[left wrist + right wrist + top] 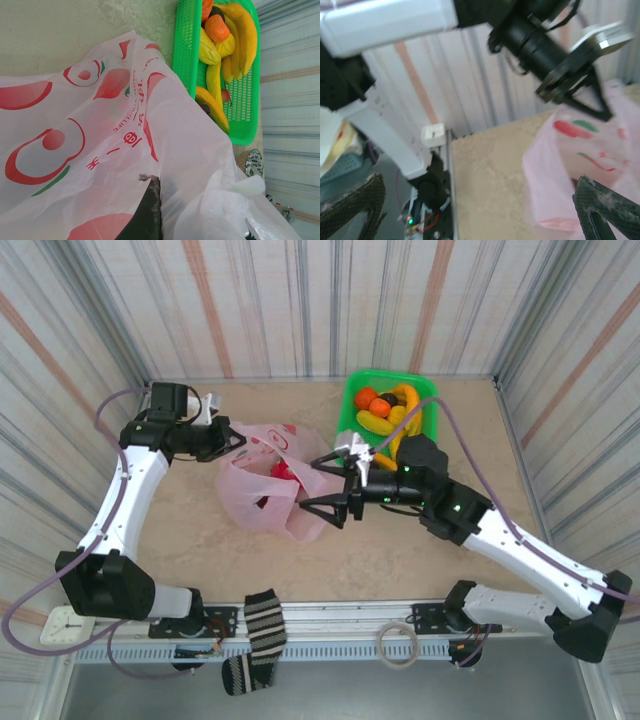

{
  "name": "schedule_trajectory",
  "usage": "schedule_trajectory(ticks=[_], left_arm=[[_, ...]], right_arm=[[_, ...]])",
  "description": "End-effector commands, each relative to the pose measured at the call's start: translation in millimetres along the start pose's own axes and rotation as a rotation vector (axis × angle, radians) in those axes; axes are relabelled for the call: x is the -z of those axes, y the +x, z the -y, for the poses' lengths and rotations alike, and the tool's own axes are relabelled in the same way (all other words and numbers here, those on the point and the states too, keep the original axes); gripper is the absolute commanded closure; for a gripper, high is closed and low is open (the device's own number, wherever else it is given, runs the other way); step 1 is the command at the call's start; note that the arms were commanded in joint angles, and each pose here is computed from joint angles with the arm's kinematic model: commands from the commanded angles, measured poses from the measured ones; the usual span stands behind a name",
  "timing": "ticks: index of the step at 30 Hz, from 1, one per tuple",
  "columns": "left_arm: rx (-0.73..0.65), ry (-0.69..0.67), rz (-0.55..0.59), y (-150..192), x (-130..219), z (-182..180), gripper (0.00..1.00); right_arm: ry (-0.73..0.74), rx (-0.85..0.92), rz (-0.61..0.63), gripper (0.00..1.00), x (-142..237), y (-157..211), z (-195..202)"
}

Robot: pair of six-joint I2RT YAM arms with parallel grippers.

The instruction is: Place the fake fruits into the plastic bag and tie a complex knot

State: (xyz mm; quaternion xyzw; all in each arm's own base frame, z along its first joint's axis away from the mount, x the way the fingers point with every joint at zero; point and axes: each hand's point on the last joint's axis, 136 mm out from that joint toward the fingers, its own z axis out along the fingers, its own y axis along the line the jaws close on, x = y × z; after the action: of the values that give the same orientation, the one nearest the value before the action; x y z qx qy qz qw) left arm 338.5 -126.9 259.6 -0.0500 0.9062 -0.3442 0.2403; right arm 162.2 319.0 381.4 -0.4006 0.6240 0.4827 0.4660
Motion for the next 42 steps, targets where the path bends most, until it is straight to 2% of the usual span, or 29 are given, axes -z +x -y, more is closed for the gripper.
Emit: schedule_trajectory(ticks=[1,5,9,15,21,27,34,42], left_arm=[[-0.022,-0.019,0.009,3,8,-2,1.00],[-0.023,-0.017,0.008,3,8,-1,1.00],[-0.028,-0.016,0.010,3,10,0,1.00],[-0.032,-0.022,0.006,5,11,-1,1.00],[-0.030,-0.018,0.005,5,12,0,1.00],[-0.035,-0.020,0.001,6,12,1,1.00],[-0.037,-0.017,-0.007,7,11,0,1.00],[-0.033,-0.013,-0.013,7,10,0,1.00]], right_arm=[[0.163,-0.061,0.061,0.01,32,-16,23],[0.364,-0.114,0.036,0.00,55,-4,66],[0.549,-0.183,-0.049,0.00,72,17,117],[0.726,-0.274,-0.202,0.02,86,50,197],[0.883,-0.343,-0.327,0.02,86,76,280],[1.061,-0.340,-0.490,0.04,82,111,366],[1.162,-0.324,-0.655,0.04,77,149,437],[1.136,-0.391,-0.668,0.04,66,167,477]])
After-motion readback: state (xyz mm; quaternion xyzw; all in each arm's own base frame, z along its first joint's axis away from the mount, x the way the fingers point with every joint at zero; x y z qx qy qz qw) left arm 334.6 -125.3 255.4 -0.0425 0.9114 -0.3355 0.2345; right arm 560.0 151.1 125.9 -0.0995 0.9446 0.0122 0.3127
